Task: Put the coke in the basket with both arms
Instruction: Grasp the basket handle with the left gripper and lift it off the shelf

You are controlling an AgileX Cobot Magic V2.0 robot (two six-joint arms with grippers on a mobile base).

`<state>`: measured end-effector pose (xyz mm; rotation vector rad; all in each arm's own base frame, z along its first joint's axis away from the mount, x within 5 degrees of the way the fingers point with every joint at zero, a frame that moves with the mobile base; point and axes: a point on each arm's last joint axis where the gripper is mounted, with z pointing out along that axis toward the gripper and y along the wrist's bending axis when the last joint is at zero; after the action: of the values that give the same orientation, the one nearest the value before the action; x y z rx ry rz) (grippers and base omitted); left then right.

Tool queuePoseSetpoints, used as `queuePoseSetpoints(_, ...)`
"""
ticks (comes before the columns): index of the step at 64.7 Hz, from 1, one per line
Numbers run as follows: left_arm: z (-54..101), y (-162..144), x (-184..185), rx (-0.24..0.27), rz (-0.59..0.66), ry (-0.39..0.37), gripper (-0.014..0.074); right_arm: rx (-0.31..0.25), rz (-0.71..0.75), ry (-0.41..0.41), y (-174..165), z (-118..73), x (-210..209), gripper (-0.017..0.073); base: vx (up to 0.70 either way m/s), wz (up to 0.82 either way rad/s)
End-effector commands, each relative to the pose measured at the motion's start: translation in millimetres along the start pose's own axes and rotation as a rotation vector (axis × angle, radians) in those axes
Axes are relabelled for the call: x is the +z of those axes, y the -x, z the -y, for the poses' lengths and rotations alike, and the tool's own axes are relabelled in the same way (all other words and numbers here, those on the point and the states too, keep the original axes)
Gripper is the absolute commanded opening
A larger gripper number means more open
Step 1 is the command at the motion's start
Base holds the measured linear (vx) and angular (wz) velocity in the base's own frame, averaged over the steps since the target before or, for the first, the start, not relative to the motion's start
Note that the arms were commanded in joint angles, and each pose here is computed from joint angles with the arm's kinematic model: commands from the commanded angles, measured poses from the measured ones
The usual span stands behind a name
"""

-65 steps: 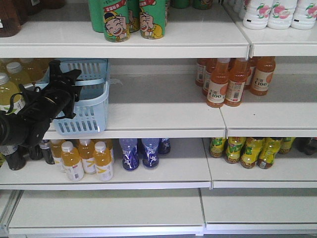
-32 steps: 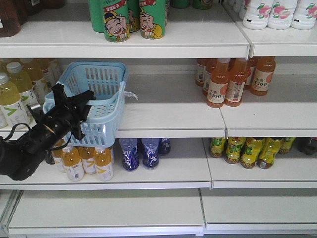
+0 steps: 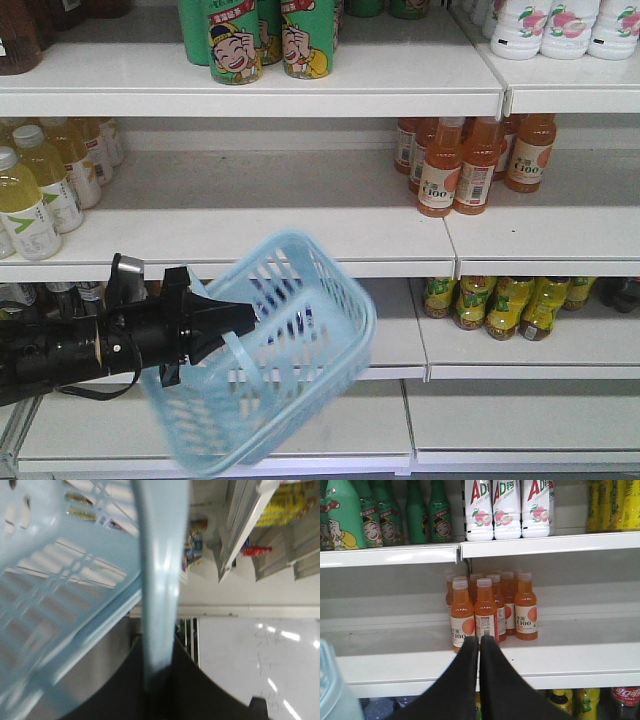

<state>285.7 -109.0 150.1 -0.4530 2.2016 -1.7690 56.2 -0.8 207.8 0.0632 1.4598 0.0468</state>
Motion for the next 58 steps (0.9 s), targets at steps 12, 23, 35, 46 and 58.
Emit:
queuePoseSetpoints(12, 78.0, -42.6, -3.3, 0.172, -0.206, -0.301, -0.0007, -0.012, 0.070, 0.001, 1.6, 0.0, -0.8, -0.0005, 0.00, 0.00)
queuePoseSetpoints(23, 98.3, -62.5, -3.7, 0.219, -0.264, -0.338, -0.0007, -0.012, 0.070, 0.001, 1.6, 0.0, -0.8, -0.0005, 0.00, 0.00)
queuePoseSetpoints(35, 112.4, -75.5, -6.5, 0.267, -0.293, -0.369, -0.0007, -0.012, 0.070, 0.001, 1.6, 0.0, -0.8, -0.0005, 0.00, 0.00)
queuePoseSetpoints(46, 118.1, -78.8, -10.2, 0.290, -0.298, -0.378, -0.0007, -0.012, 0.070, 0.001, 1.6, 0.0, -0.8, -0.0005, 0.00, 0.00)
queuePoseSetpoints(58, 117.5, -79.3, -9.9, 0.267, -0.307, -0.371, -0.0007, -0.012, 0.070, 0.001, 1.6, 0.0, -0.8, -0.0005, 0.00, 0.00)
